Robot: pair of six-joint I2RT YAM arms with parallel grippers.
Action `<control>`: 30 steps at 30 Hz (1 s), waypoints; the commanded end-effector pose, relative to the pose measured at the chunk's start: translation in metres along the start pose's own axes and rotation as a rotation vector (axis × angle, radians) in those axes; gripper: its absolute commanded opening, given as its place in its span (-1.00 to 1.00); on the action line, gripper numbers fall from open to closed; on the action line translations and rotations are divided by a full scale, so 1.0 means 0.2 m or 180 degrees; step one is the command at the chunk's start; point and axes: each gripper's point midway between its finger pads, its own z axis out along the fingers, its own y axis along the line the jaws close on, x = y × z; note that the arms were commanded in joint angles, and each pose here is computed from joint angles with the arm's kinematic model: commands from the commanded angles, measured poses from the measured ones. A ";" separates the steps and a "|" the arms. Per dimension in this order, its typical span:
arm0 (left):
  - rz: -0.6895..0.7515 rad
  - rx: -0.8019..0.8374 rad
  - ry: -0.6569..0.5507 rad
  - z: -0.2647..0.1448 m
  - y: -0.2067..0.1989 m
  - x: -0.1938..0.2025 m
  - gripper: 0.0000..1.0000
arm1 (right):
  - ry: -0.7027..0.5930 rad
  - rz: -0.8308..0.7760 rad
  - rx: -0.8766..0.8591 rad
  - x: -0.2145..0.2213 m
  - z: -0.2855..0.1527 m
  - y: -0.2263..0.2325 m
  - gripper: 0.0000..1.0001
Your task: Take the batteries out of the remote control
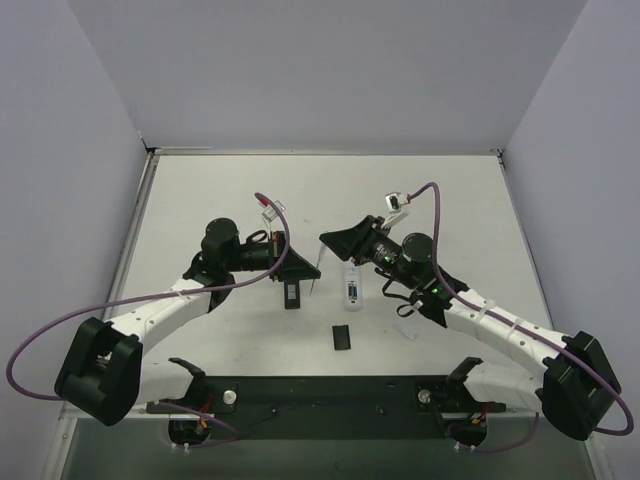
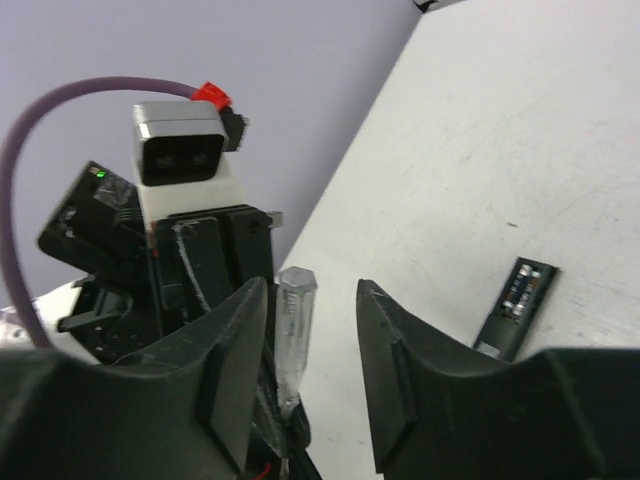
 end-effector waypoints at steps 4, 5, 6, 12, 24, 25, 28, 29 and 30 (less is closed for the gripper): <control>0.0837 -0.0462 -0.0176 -0.04 0.03 -0.07 -1.00 | 0.0273 0.0040 0.0921 -0.04 -0.06 -0.11 0.14; 0.0789 -0.0665 -0.0156 -0.05 0.07 -0.07 -1.00 | 0.0254 0.0048 0.0953 -0.09 -0.06 -0.08 0.15; 0.0914 -0.0747 -0.0140 -0.05 0.08 -0.07 -1.00 | 0.0406 0.0079 0.1160 -0.05 -0.08 -0.14 0.15; 0.0995 -0.1208 -0.0093 -0.08 0.19 -0.08 -1.00 | 0.0693 0.0119 0.1360 -0.05 -0.06 -0.12 0.10; 0.1026 -0.1394 -0.0021 -0.09 0.22 -0.06 -1.00 | 0.1135 0.0220 0.1492 0.05 0.05 -0.16 -0.07; 0.1022 -0.1397 -0.0008 -0.09 0.22 -0.05 -1.00 | 0.1141 0.0227 0.1486 0.05 0.06 -0.16 -0.07; 0.0989 -0.1386 0.0036 -0.08 0.23 -0.04 -1.00 | 0.1187 0.0241 0.1495 0.07 0.08 -0.17 -0.08; 0.0990 -0.1373 0.0034 -0.08 0.23 -0.04 -1.00 | 0.1195 0.0239 0.1488 0.07 0.09 -0.17 -0.09; 0.0978 -0.1373 0.0041 -0.08 0.23 -0.04 -1.00 | 0.1219 0.0254 0.1511 0.09 0.10 -0.18 -0.10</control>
